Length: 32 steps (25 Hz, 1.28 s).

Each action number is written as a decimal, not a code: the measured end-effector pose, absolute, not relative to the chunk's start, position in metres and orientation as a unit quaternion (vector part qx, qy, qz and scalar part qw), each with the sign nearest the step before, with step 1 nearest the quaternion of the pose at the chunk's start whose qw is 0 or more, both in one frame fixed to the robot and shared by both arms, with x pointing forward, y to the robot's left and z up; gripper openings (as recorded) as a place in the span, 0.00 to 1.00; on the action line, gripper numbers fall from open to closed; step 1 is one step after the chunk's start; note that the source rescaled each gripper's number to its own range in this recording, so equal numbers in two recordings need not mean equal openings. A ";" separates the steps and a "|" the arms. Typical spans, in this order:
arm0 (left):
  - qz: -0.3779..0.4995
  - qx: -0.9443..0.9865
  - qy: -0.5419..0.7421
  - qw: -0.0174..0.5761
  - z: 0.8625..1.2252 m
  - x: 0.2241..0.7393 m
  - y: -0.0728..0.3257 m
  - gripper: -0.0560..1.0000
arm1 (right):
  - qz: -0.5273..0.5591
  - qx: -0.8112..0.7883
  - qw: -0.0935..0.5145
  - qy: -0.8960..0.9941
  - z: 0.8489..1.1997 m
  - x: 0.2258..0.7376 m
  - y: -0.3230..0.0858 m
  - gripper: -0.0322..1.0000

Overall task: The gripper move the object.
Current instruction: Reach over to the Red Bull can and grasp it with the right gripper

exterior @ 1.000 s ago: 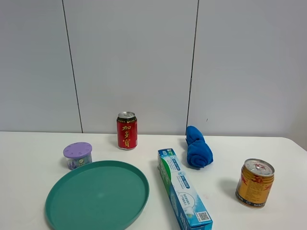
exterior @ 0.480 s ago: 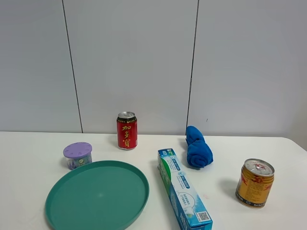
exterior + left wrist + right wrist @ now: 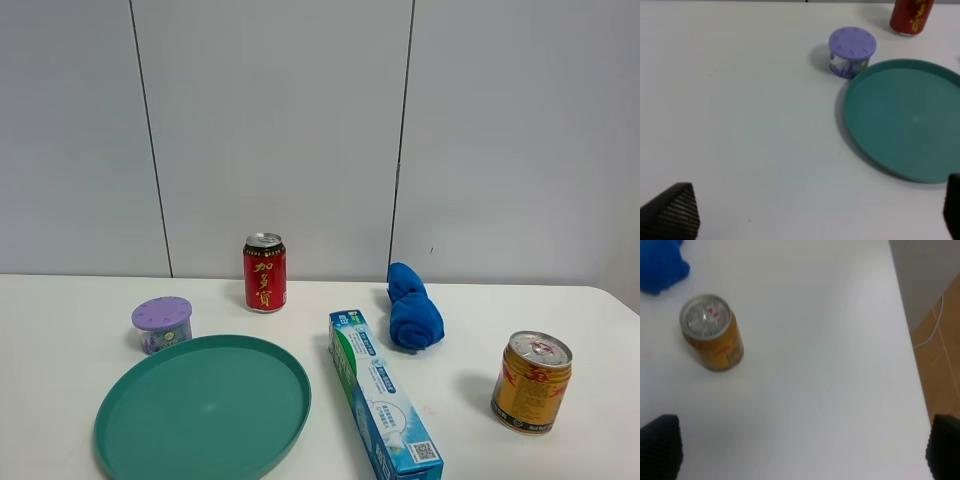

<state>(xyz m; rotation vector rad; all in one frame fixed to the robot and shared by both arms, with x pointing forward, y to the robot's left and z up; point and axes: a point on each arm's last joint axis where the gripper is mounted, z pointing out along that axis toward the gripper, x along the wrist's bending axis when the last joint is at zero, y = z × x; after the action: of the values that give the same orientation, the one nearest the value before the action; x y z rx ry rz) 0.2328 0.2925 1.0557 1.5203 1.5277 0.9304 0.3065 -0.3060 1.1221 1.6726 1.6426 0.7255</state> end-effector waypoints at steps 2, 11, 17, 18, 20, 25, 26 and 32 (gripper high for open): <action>0.366 0.597 0.600 0.387 1.056 0.233 0.293 1.00 | 0.289 0.639 0.341 0.626 1.146 0.318 -0.305 1.00; 0.366 0.597 0.600 0.387 1.056 0.233 0.293 1.00 | 0.241 0.652 0.255 0.673 1.179 0.400 -0.301 1.00; 0.366 0.597 0.600 0.387 1.056 0.233 0.293 1.00 | 0.172 0.667 0.186 0.701 1.145 0.461 -0.301 1.00; 0.366 0.597 0.600 0.387 1.056 0.233 0.293 1.00 | 0.160 0.670 0.173 0.704 1.137 0.470 -0.301 1.00; 0.366 0.597 0.600 0.387 1.056 0.233 0.293 1.00 | 0.143 0.669 0.155 0.713 1.122 0.486 -0.300 1.00; 0.366 0.597 0.600 0.387 1.056 0.233 0.293 1.00 | 0.141 0.642 0.139 0.741 1.095 0.517 -0.284 1.00; 0.366 0.597 0.600 0.387 1.056 0.233 0.293 1.00 | 0.142 0.636 0.137 0.746 1.091 0.522 -0.279 1.00; 0.366 0.597 0.600 0.387 1.056 0.233 0.293 1.00 | 0.138 0.595 0.119 0.783 1.063 0.541 -0.243 1.00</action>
<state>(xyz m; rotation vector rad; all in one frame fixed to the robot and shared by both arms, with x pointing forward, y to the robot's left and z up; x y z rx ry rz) 0.2328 0.2925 1.0557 1.5203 1.5277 0.9304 0.5410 -0.2433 1.0634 1.7383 2.2900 0.4024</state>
